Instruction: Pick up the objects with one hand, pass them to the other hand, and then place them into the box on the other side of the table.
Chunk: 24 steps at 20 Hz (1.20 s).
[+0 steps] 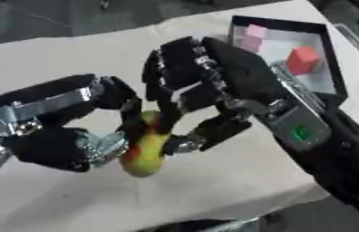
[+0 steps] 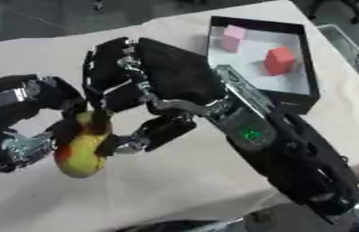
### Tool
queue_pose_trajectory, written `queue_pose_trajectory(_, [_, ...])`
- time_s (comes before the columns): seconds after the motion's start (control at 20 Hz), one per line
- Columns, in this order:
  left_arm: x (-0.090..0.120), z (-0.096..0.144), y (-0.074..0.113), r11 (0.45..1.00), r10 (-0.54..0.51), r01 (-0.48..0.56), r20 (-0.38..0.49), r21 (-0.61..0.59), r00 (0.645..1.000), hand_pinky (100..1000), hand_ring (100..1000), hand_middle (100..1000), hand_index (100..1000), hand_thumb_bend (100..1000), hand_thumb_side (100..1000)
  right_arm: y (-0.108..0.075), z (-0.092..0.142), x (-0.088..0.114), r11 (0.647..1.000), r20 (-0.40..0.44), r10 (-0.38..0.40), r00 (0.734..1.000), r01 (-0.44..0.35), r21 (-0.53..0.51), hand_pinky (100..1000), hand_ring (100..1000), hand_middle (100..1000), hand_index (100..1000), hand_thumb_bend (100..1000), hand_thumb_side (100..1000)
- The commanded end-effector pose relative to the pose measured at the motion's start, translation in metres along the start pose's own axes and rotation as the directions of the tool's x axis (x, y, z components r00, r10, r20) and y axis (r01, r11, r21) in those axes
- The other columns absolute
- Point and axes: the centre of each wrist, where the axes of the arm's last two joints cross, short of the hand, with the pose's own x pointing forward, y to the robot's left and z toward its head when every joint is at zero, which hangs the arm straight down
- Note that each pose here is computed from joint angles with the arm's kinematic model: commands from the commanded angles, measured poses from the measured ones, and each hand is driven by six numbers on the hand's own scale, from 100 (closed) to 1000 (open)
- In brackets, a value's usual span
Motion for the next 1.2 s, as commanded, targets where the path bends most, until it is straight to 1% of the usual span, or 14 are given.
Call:
queue_pose_trajectory(0.05, [0.008, 0.003, 0.006, 1.000, -0.010, 0.012, 0.056, -0.024, 0.998, 747, 512, 531, 672, 100, 844, -0.006, 0.002, -0.002, 1.000, 0.001, 0.013, 1.000, -0.013, 0.019, 540, 497, 372, 176, 100, 100])
queue_pose_trajectory(0.1, [0.008, 0.004, 0.007, 1.000, -0.004, 0.007, 0.068, -0.030, 0.998, 751, 518, 538, 681, 100, 881, -0.006, 0.002, -0.003, 1.000, 0.000, 0.013, 1.000, -0.013, 0.020, 540, 496, 372, 175, 100, 100])
queue_pose_trajectory(0.2, [0.008, 0.007, 0.009, 0.999, 0.006, -0.003, 0.092, -0.035, 0.996, 758, 528, 552, 695, 100, 925, -0.006, 0.003, -0.003, 1.000, -0.003, 0.014, 1.000, -0.014, 0.022, 539, 495, 372, 176, 100, 100])
queue_pose_trajectory(0.25, [0.009, 0.009, 0.011, 0.999, 0.010, -0.007, 0.100, -0.031, 0.995, 760, 533, 558, 703, 100, 964, -0.006, 0.003, -0.003, 1.000, -0.004, 0.014, 1.000, -0.014, 0.022, 538, 495, 373, 176, 100, 100])
queue_pose_trajectory(0.35, [0.009, 0.014, 0.016, 1.000, 0.020, -0.020, 0.106, -0.004, 0.994, 762, 535, 560, 705, 123, 998, -0.007, 0.004, -0.003, 1.000, -0.008, 0.016, 1.000, -0.016, 0.020, 538, 495, 373, 176, 100, 100])
queue_pose_trajectory(0.45, [0.010, 0.021, 0.021, 0.999, 0.030, -0.034, 0.100, 0.038, 0.995, 762, 536, 562, 708, 150, 1000, -0.007, 0.005, -0.003, 1.000, -0.016, 0.018, 1.000, -0.018, 0.016, 535, 493, 372, 175, 100, 100])
queue_pose_trajectory(0.65, [0.011, 0.033, 0.031, 0.989, 0.030, -0.039, 0.065, 0.146, 0.997, 761, 538, 565, 712, 142, 1000, -0.009, 0.007, -0.004, 1.000, -0.041, 0.025, 0.999, -0.025, 0.000, 531, 492, 370, 174, 100, 100])
queue_pose_trajectory(0.85, [0.011, 0.047, 0.038, 0.964, -0.014, 0.015, -0.007, 0.265, 1.000, 760, 539, 567, 714, 112, 1000, -0.014, 0.011, -0.004, 0.999, -0.074, 0.039, 0.997, -0.040, -0.012, 529, 492, 370, 174, 100, 100])
queue_pose_trajectory(1.05, [0.009, 0.062, 0.042, 0.933, -0.048, 0.072, -0.077, 0.354, 0.996, 760, 541, 569, 716, 100, 1000, -0.021, 0.022, -0.005, 0.997, -0.138, 0.066, 0.988, -0.069, -0.016, 526, 491, 370, 173, 100, 100])
queue_pose_trajectory(1.2, [0.008, 0.073, 0.045, 0.907, -0.073, 0.113, -0.113, 0.406, 0.991, 761, 542, 571, 718, 100, 1000, -0.031, 0.036, -0.006, 0.994, -0.210, 0.108, 0.972, -0.113, -0.013, 524, 491, 370, 173, 100, 100])
